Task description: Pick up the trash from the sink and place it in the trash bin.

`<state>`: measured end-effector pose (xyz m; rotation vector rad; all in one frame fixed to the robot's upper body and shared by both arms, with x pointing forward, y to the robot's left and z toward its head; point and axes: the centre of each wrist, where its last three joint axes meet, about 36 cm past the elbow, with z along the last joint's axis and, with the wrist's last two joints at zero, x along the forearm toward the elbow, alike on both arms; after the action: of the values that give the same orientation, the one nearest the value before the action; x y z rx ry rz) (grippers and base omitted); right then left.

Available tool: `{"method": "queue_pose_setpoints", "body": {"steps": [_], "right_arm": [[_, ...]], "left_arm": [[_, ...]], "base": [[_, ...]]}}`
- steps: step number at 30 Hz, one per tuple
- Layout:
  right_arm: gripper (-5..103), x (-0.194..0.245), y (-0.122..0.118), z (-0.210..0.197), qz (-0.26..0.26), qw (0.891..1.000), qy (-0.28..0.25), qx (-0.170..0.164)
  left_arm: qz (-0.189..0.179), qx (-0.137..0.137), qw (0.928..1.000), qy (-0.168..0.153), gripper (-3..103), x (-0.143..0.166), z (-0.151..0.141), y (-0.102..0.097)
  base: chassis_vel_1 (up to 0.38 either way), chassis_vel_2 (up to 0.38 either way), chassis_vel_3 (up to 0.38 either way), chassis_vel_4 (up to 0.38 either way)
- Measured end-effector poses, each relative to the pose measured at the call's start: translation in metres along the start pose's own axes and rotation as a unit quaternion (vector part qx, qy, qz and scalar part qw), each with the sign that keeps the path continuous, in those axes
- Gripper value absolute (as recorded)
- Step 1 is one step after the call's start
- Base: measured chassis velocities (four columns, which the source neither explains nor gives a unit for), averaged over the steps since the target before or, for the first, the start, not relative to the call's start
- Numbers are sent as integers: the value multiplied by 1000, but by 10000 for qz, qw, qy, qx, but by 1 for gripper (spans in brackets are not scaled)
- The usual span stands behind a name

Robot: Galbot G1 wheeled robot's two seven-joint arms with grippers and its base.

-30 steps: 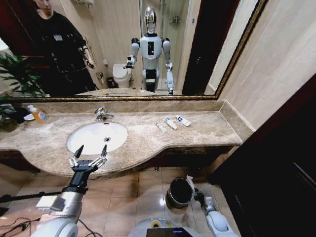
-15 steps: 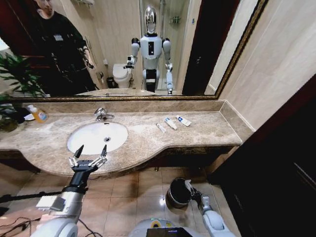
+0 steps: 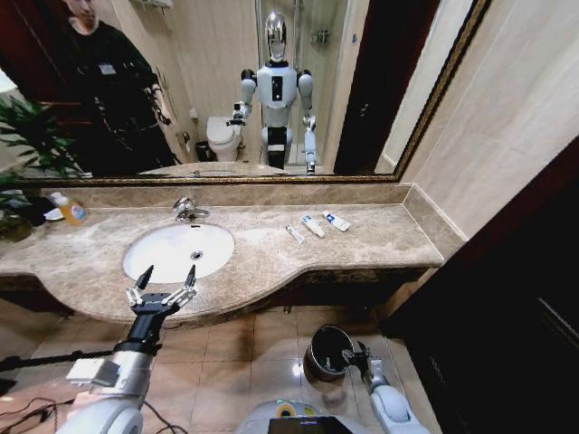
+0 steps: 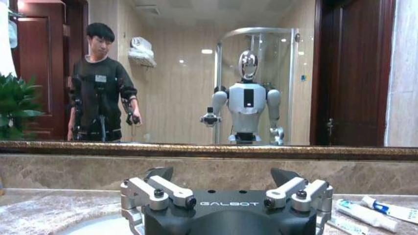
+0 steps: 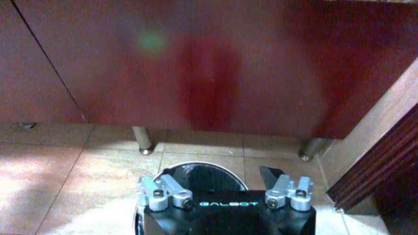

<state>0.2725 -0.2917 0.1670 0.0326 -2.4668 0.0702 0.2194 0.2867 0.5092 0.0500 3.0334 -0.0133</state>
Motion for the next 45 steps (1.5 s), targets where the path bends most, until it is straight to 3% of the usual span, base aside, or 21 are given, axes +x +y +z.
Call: {"method": "queue_pose_setpoints", "body": {"steps": [3, 5, 14, 17, 25, 30, 37, 45], "right_arm": [[95, 1, 2, -2, -13, 10000, -27, -6], [98, 2, 3, -2, -15, 10000, -33, -11], [100, 6, 7, -8, 43, 9999, -110, -89], [100, 18, 10, -23, -19, 9991, -307, -279], [100, 65, 7, -82, -70, 9893, -1274, -714], [100, 110, 2, -160, -302, 9737, -2069, -904], [100, 129, 8, -224, -830, 9588, -2643, -636], [100, 92, 0, -270, -1434, 9508, -2744, -78]], "left_arm": [[0, 0, 10000, 0, 100, 0, 0, 0], [0, 0, 10000, 0, 100, 0, 0, 0], [0, 0, 10000, 0, 100, 0, 0, 0], [0, 0, 10000, 0, 100, 0, 0, 0], [0, 0, 10000, 0, 100, 0, 0, 0], [0, 0, 10000, 0, 100, 0, 0, 0], [0, 0, 10000, 0, 100, 0, 0, 0], [0, 0, 10000, 0, 100, 0, 0, 0]], "base": [[0, 0, 0, 0], [0, 0, 0, 0], [0, 0, 0, 0], [0, 0, 0, 0], [0, 0, 0, 0], [0, 0, 0, 0], [0, 0, 0, 0], [0, 0, 0, 0]]}}
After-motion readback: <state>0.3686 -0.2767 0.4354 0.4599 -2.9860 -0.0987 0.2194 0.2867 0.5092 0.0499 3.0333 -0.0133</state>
